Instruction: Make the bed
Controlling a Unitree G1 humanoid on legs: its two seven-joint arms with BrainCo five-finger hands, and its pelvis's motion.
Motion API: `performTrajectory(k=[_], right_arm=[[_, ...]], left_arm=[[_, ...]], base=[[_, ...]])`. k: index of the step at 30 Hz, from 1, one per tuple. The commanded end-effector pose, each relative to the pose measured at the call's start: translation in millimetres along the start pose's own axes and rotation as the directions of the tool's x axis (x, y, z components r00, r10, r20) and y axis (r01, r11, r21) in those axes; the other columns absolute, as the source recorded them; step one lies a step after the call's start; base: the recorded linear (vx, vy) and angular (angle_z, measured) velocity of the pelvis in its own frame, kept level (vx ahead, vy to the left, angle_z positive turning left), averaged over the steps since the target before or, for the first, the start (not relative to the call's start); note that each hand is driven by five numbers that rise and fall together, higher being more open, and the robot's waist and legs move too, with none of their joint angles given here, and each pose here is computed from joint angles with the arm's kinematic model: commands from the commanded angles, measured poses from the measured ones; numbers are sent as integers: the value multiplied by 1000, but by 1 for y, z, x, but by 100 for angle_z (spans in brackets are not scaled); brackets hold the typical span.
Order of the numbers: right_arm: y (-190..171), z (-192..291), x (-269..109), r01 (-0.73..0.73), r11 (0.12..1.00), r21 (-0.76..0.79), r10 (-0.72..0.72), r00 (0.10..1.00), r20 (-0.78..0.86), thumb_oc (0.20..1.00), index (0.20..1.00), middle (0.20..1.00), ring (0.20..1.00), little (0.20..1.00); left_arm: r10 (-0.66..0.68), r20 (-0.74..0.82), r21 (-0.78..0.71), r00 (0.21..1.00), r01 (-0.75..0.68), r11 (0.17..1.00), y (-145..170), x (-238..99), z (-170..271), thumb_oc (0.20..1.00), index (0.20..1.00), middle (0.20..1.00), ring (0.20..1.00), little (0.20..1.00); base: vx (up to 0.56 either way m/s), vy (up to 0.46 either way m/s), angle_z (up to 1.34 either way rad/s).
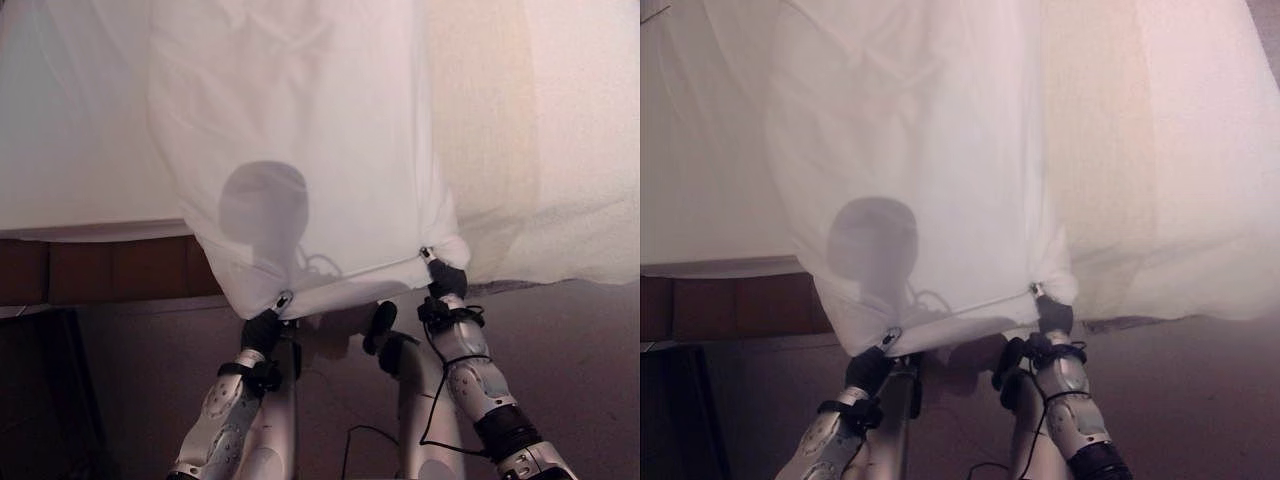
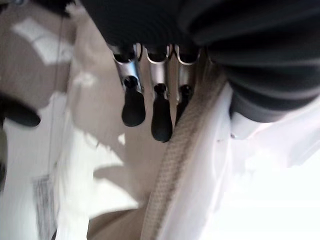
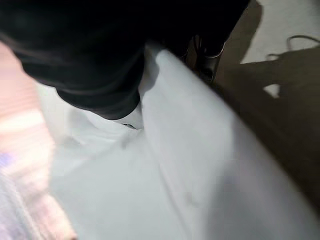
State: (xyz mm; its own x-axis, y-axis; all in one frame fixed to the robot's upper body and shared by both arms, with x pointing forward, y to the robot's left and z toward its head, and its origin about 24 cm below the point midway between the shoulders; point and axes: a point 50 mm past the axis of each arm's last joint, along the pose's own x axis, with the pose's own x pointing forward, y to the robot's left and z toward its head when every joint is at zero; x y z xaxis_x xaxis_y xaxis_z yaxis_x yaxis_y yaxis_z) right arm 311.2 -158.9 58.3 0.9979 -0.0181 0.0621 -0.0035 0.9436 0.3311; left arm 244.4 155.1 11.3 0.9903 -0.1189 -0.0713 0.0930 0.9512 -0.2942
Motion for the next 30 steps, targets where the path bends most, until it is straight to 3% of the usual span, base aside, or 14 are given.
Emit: performTrajectory(k=[1,5,11,16,18,22,30], right_arm=[[-63,15,-4,174,965,-195,-175,985,14,200,200,200,200,200],[-56,6,17,199,946,-256,-215,976,-37,200,200,200,200,200],[-48,-2,38,111,886,-450,-191,972,-137,200,200,200,200,200],[-54,-10,42,115,845,-522,-247,950,-190,200,200,200,200,200],[-63,-13,41,120,811,-573,-290,932,-216,200,200,200,200,200],[-69,-13,41,124,791,-599,-318,920,-229,200,200,200,200,200],[-128,-19,14,209,661,-721,-568,767,-299,200,200,200,200,200]], left_arm=[[320,113,156,941,-335,929,76,-19,26,200,200,200,200,200],[375,85,187,923,-384,904,78,3,18,200,200,200,200,200],[471,-24,255,882,-450,856,90,30,4,200,200,200,200,200],[541,-92,289,836,-498,818,103,31,-5,200,200,200,200,200],[568,-129,377,812,-490,786,114,27,-10,200,200,200,200,200],[585,-146,405,798,-491,771,119,22,-14,200,200,200,200,200],[634,-268,520,725,-445,729,131,12,-31,200,200,200,200,200]], base=[[-55,12,21],[-42,13,7],[0,0,0],[0,0,0],[0,0,0],[-8,9,9],[7,34,4]])
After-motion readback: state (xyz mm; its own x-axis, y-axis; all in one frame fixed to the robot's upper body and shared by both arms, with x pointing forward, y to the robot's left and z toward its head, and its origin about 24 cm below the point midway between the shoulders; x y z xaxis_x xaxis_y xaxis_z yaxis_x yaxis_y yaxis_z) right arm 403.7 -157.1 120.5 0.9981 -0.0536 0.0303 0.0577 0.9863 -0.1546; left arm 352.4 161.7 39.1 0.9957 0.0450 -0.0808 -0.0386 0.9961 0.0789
